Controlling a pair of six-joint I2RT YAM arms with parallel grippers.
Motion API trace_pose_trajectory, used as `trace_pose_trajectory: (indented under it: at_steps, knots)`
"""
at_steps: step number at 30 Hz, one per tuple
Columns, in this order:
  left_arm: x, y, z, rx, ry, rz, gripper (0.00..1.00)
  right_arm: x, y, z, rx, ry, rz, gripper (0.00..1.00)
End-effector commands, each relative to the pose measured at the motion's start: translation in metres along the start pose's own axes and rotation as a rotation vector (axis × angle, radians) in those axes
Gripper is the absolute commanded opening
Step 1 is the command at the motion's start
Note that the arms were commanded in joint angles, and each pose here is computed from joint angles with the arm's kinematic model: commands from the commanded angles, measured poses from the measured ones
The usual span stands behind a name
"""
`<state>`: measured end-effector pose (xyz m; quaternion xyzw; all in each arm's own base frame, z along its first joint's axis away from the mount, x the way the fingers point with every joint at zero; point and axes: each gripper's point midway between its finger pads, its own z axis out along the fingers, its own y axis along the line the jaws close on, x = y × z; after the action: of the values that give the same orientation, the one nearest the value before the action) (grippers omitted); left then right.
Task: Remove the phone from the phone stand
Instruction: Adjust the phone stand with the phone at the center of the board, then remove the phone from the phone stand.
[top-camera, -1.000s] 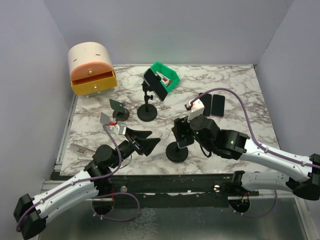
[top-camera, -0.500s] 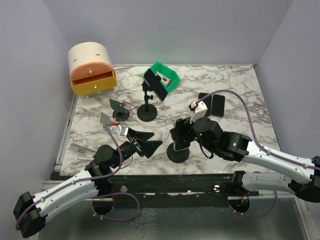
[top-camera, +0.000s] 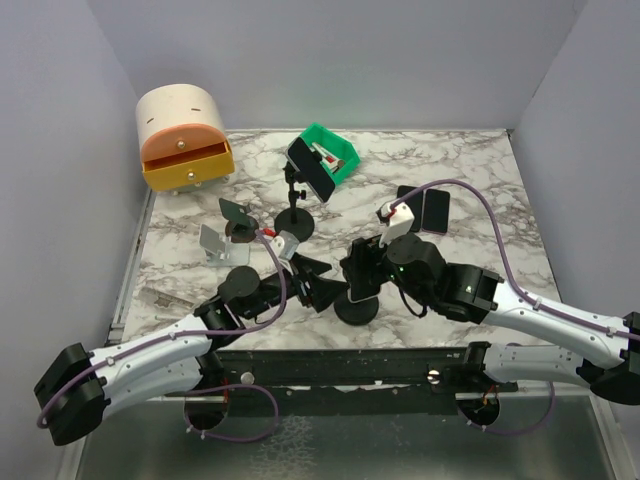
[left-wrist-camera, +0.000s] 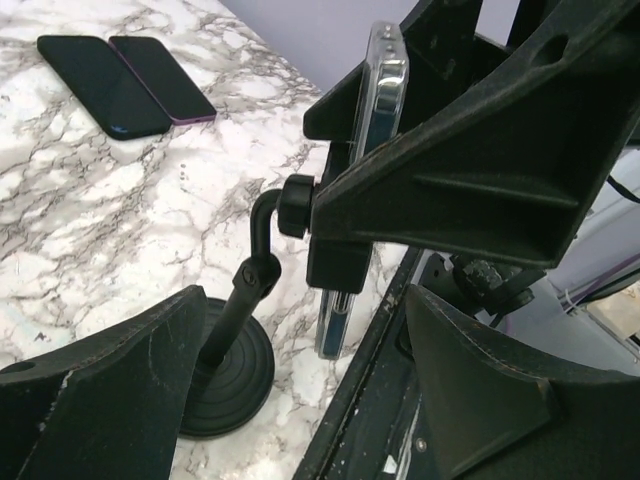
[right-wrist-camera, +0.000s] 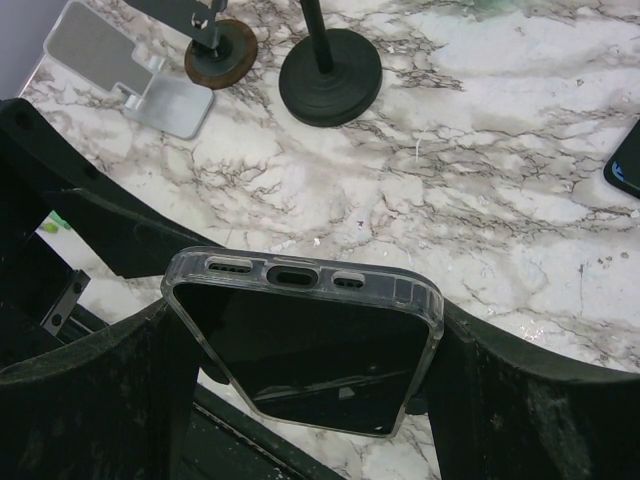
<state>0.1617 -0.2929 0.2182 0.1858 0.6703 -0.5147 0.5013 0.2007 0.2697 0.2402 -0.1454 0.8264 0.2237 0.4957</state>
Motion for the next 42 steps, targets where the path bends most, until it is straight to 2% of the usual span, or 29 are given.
trace_pose_trajectory:
  at_steps: [1, 5, 10, 21, 27, 33, 35, 39, 42]
  knots:
    - [-0.012, -0.017, 0.012, 0.076, -0.007, 0.064, 0.82, 0.006, 0.002, 0.002, -0.006, 0.034, -0.015, 0.15]
    - [-0.007, -0.015, 0.019, 0.075, 0.020, 0.071, 0.80, 0.003, 0.004, 0.003, -0.012, 0.029, -0.014, 0.15]
    - [-0.009, -0.005, 0.022, 0.023, -0.002, 0.070, 0.72, 0.004, 0.006, 0.004, -0.013, 0.034, -0.012, 0.15]
    - [-0.013, -0.013, 0.023, 0.064, -0.029, 0.079, 0.59, 0.008, 0.007, 0.007, -0.013, 0.044, -0.009, 0.14]
    - [-0.015, -0.014, 0.020, 0.072, -0.046, 0.105, 0.34, 0.008, 0.005, 0.006, -0.006, 0.043, -0.004, 0.15]
    - [-0.011, -0.014, 0.019, 0.079, -0.035, 0.102, 0.23, 0.007, 0.004, 0.005, -0.007, 0.039, 0.004, 0.16]
    - [-0.010, -0.014, 0.019, 0.082, -0.034, 0.103, 0.16, 0.007, 0.005, 0.004, -0.012, 0.037, 0.010, 0.22]
    - [-0.010, -0.015, 0.018, 0.085, -0.039, 0.110, 0.02, 0.004, 0.006, 0.001, -0.018, 0.027, 0.028, 0.54]
    - [-0.012, -0.014, 0.018, 0.081, -0.044, 0.113, 0.00, 0.002, 0.004, 0.000, -0.012, 0.020, 0.037, 0.67]
